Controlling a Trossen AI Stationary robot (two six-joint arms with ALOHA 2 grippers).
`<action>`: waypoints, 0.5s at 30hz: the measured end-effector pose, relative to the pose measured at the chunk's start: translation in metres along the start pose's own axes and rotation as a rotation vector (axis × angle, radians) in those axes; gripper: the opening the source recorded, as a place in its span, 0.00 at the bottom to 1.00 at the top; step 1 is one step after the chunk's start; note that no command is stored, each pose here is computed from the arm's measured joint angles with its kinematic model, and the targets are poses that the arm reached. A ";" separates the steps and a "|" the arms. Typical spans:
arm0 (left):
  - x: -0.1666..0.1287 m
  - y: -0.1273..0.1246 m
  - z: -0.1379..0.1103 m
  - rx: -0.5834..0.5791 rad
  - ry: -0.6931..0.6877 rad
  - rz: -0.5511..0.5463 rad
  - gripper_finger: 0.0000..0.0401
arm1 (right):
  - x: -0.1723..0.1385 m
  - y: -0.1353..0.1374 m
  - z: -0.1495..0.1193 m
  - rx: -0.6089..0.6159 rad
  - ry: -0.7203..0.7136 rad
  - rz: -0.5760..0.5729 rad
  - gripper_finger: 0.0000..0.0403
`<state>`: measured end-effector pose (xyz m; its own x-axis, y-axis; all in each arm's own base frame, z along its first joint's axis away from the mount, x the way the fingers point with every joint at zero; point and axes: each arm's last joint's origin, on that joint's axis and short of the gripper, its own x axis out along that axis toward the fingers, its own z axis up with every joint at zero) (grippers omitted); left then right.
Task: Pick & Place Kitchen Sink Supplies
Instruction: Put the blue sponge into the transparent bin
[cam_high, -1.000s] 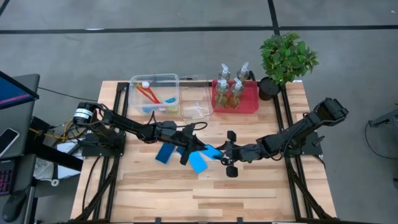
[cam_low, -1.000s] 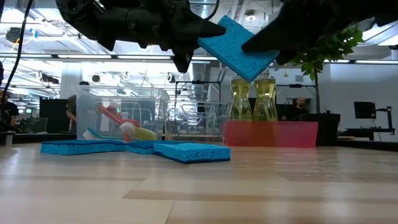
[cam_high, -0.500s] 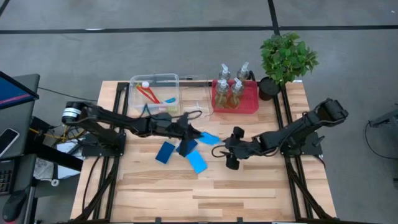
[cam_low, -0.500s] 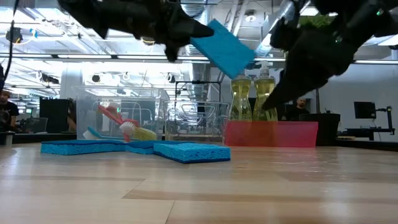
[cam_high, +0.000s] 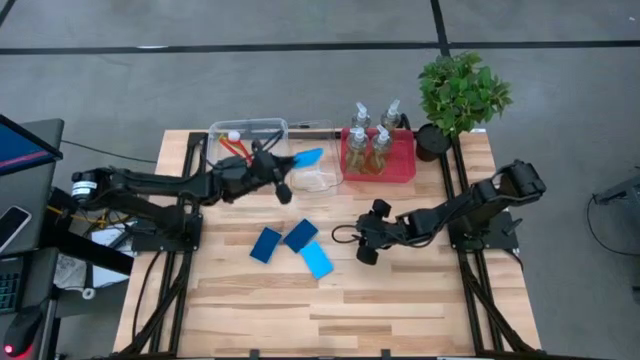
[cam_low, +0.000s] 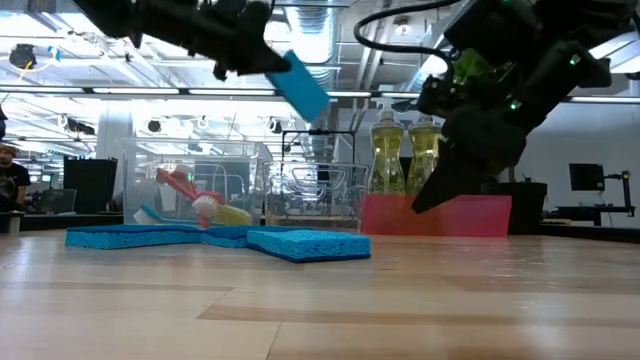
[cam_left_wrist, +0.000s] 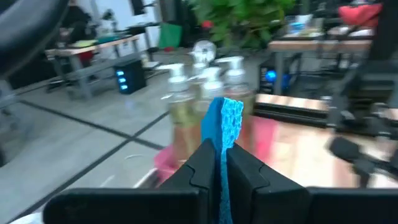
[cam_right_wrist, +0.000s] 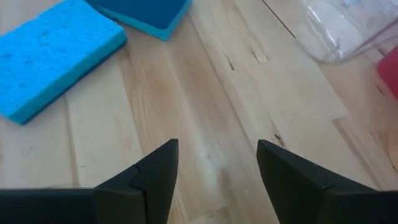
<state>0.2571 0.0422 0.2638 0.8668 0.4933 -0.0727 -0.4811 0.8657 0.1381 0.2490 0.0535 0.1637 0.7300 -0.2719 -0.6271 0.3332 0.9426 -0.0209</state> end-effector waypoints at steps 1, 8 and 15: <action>0.002 0.005 -0.002 -0.001 0.005 0.021 0.06 | 0.001 -0.001 0.000 0.002 0.001 -0.003 0.52; 0.012 0.028 -0.020 0.007 0.064 0.092 0.07 | 0.006 -0.002 0.001 0.021 0.009 0.032 0.51; 0.016 0.030 -0.025 0.004 0.072 0.074 0.20 | 0.006 -0.002 0.002 0.025 0.000 0.040 0.50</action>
<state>0.2538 0.0780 0.2425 0.8173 0.5607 -0.1331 -0.5426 0.8265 0.1497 0.2540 0.0501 0.1620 0.7429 -0.2344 -0.6270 0.3187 0.9476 0.0233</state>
